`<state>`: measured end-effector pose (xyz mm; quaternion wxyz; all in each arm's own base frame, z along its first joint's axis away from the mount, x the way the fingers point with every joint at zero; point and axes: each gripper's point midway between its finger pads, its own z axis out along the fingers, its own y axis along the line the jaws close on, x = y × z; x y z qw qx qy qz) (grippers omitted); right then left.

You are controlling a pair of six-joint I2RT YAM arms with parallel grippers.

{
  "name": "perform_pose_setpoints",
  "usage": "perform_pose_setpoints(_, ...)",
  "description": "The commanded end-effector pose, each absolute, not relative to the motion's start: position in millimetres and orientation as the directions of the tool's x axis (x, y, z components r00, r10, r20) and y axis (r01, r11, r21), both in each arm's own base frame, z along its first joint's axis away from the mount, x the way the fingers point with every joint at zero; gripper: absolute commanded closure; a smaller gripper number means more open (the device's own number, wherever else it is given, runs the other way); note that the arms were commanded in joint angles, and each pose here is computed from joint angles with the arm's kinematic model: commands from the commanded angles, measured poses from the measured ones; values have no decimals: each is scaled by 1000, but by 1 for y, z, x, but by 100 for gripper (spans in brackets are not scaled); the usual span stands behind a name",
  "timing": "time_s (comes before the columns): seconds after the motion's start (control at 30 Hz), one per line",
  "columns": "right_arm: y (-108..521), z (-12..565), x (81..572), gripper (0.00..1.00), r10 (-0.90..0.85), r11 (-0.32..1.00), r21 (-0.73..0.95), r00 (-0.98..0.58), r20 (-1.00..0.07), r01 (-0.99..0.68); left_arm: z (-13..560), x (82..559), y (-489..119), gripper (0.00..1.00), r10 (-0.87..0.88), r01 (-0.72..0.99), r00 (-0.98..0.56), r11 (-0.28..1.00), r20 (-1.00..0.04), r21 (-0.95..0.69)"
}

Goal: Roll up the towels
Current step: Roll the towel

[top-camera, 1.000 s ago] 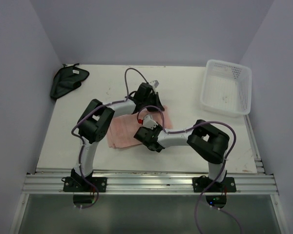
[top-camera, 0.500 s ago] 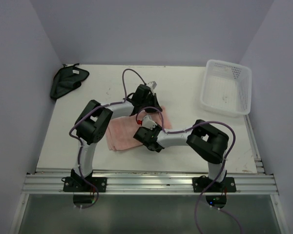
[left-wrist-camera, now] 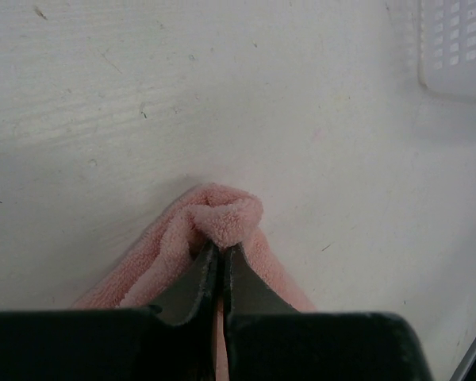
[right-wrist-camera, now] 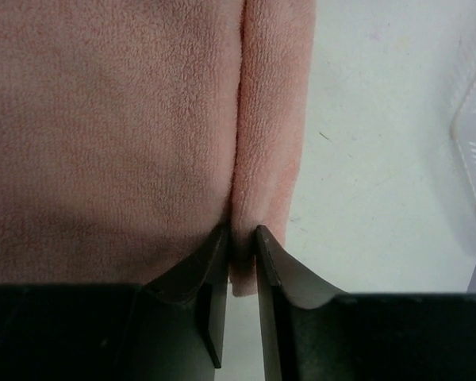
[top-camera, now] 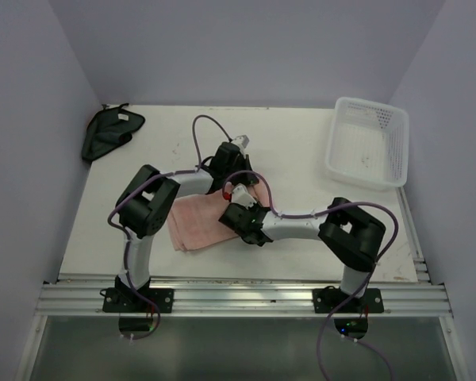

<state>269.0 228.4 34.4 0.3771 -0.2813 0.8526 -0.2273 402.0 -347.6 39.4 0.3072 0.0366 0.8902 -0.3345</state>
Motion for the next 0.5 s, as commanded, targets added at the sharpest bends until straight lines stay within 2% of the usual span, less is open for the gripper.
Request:
perform_pose_setpoints(0.0,234,52,256,74,-590,802,-494,-568,-573,-336,52,425,-325,100,-178,255,-735,822,-655,-510)
perform_pose_setpoints(0.13,241,64,251,63,-575,818,-431,-551,-605,-381,51,424,-327,100,-180,254,-734,822,-655,-510)
perform_pose_setpoints(0.3,244,76,240,56,-543,834,-343,-538,-644,-432,52,422,-328,100,-176,256,-731,825,-659,-504)
perform_pose_setpoints(0.47,247,102,231,51,-428,876,-192,-528,-733,-443,50,419,-326,100,-170,254,-732,831,-660,-495)
